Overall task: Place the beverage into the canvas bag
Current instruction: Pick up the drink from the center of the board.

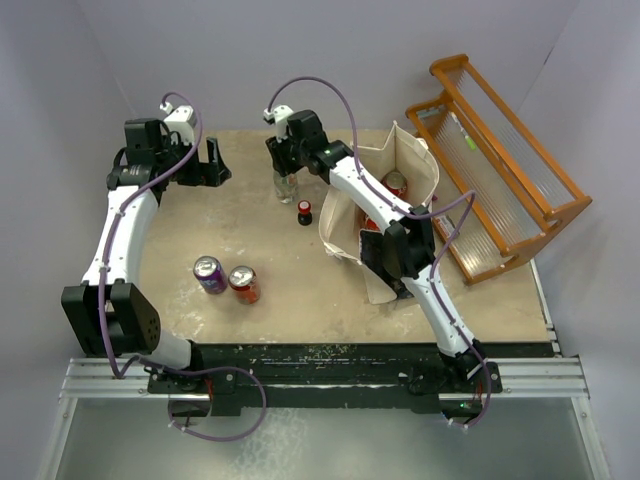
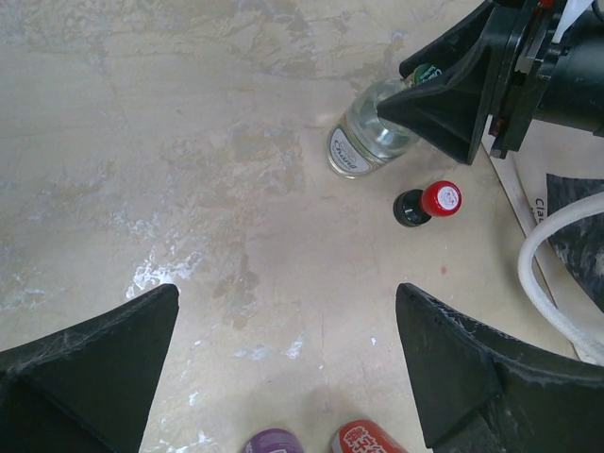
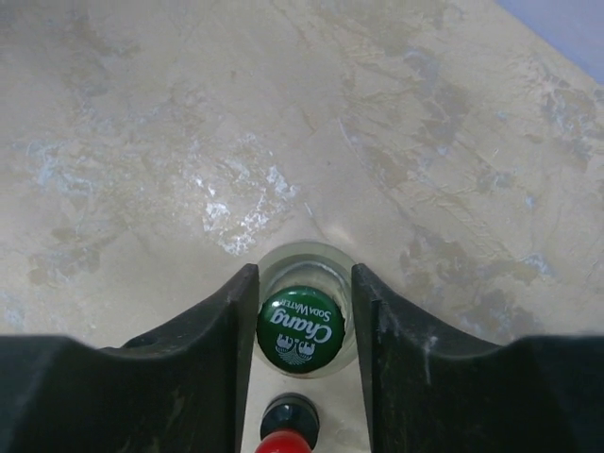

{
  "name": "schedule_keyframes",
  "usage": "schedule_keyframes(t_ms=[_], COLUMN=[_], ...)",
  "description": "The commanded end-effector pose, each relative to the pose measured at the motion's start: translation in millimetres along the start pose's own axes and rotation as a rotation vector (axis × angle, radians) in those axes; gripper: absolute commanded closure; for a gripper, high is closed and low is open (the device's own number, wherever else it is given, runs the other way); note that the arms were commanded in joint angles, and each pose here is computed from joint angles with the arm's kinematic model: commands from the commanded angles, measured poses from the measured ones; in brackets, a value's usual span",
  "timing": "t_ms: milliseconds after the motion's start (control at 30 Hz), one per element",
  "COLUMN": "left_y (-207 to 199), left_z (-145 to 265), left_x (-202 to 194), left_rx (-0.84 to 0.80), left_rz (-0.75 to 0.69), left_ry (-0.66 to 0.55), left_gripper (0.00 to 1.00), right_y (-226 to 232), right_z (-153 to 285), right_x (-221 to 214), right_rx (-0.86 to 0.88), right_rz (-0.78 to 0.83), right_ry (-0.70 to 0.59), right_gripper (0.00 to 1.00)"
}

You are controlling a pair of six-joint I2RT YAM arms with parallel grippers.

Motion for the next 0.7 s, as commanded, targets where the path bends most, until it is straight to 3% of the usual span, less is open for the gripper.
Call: schedule_keyframes(t_ms=[0, 200, 667], left_y=[-6.9, -9.0, -33.3], left_z=[6.1, 1.4, -35.9], left_x=[22.3, 21.2, 3.0], left_rx=[-0.031, -0.062, -0.266], left_rz=[-0.035, -0.034, -0.004], left_ry=[-0.068, -0.058, 0.003], left_gripper=[0.01, 0.01, 0.02], right_y=[-13.9, -26.3, -57.7], right_z=[21.9, 36.9, 171.2], right_x=[43.5, 67.8, 176.3], right_rx=[-0.045, -0.104, -0.247], right_rz=[0.01, 0.045, 0.131], right_ry=[-0.125, -0.195, -0.484], right_gripper=[0.61, 1.0, 1.0])
Point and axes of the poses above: each gripper's point midway between its finger pads, its own z axis back along the fingers, its own y axis along the line the jaws close on, x = y × z, the point moved 4 cm from there along z, back along the fingers, and after that the axes turned 15 degrees about z, right-handed, at the moved point
